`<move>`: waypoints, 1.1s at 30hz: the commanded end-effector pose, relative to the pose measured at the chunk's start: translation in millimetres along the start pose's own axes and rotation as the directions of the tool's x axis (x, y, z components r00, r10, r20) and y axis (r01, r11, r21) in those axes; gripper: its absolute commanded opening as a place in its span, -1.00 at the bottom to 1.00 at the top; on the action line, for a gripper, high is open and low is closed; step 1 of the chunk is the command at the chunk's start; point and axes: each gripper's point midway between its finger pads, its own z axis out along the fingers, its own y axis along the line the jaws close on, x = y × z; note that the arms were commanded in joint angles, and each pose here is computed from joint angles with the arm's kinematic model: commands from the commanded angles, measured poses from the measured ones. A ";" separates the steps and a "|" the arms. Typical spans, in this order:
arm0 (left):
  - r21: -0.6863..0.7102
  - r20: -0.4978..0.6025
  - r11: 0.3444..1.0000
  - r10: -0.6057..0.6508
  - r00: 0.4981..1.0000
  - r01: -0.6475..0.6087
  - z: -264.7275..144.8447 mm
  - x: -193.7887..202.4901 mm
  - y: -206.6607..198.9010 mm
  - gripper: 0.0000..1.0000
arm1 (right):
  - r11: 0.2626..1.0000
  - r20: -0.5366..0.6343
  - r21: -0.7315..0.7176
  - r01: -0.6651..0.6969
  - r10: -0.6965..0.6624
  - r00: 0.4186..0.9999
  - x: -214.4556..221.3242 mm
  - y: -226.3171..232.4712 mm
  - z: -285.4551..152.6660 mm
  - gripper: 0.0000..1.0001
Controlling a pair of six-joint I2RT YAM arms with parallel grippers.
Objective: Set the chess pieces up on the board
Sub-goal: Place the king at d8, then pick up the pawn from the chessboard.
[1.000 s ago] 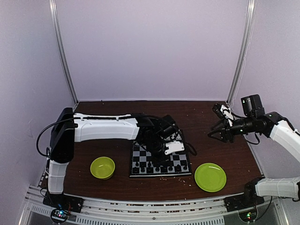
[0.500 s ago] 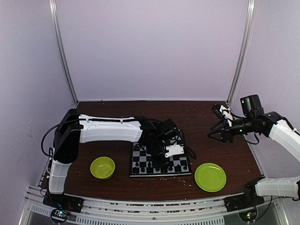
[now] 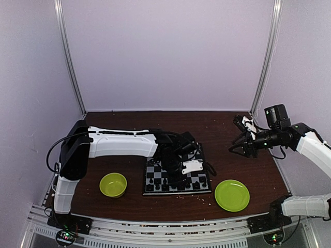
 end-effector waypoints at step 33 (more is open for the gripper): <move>-0.188 0.187 0.894 -0.373 0.909 0.405 -31.3 -7.1 128.7 -0.58 | 1.000 -0.022 0.004 -0.007 0.007 1.000 3.0 -5.2 2.4 -0.18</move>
